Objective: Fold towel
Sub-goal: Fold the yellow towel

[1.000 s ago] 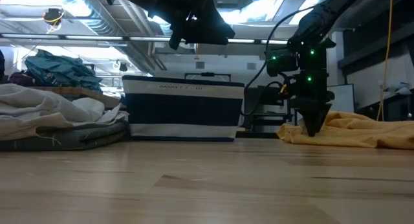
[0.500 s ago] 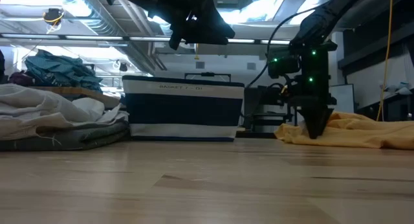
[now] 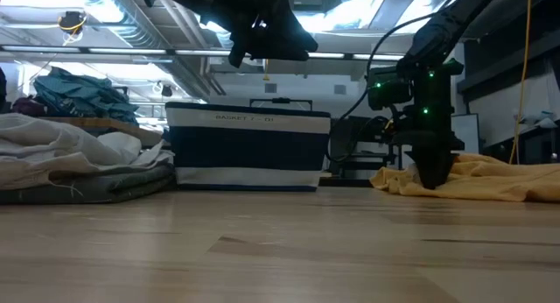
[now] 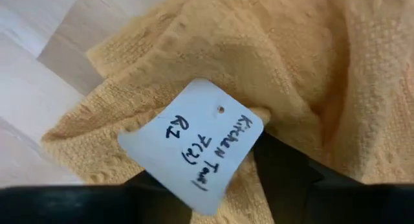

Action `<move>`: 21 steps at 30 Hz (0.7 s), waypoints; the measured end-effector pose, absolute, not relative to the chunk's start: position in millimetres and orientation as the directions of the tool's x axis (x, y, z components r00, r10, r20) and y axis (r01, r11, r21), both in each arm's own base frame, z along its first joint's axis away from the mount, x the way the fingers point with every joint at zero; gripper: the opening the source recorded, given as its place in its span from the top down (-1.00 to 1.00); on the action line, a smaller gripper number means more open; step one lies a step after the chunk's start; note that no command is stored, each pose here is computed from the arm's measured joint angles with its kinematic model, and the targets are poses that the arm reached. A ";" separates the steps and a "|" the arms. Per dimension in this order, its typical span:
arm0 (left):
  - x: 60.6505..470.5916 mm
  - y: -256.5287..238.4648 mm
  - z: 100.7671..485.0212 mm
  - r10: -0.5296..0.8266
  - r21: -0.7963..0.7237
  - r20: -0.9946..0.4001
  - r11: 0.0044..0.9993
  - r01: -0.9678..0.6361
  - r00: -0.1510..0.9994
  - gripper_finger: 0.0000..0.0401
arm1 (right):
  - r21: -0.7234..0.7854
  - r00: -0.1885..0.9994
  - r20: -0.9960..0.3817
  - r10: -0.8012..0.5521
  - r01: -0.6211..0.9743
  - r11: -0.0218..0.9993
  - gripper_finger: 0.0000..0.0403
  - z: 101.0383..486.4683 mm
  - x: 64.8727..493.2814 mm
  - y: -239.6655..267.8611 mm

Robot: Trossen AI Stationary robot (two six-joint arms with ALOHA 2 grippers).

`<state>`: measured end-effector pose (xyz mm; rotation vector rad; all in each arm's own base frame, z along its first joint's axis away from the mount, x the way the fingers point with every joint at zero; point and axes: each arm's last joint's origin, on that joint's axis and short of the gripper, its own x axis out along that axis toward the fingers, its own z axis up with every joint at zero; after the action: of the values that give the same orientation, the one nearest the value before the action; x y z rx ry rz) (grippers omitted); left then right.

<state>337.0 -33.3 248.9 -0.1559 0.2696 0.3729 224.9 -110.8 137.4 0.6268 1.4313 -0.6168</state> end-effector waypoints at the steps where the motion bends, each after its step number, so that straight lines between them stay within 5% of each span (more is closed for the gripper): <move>1: 337.0 -33.3 248.9 0.338 -0.100 -0.288 0.920 -0.379 0.896 0.43 | 0.026 0.048 -0.999 -0.013 0.719 0.695 0.33 137.4 225.1 -110.9; 9: 337.1 -32.8 248.9 0.339 -0.068 -0.288 0.926 -0.372 0.896 0.43 | 0.024 0.043 -0.999 -0.010 0.730 0.683 0.92 136.7 224.7 -110.7; 21: 337.1 -32.6 248.9 0.339 0.009 -0.288 0.936 -0.352 0.896 0.43 | 0.055 0.030 -0.998 0.050 0.791 0.609 0.95 141.1 220.1 -104.2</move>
<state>337.1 -32.6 248.9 -0.0437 0.2902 0.3584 220.1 -104.2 141.1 0.7596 1.4451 -0.6652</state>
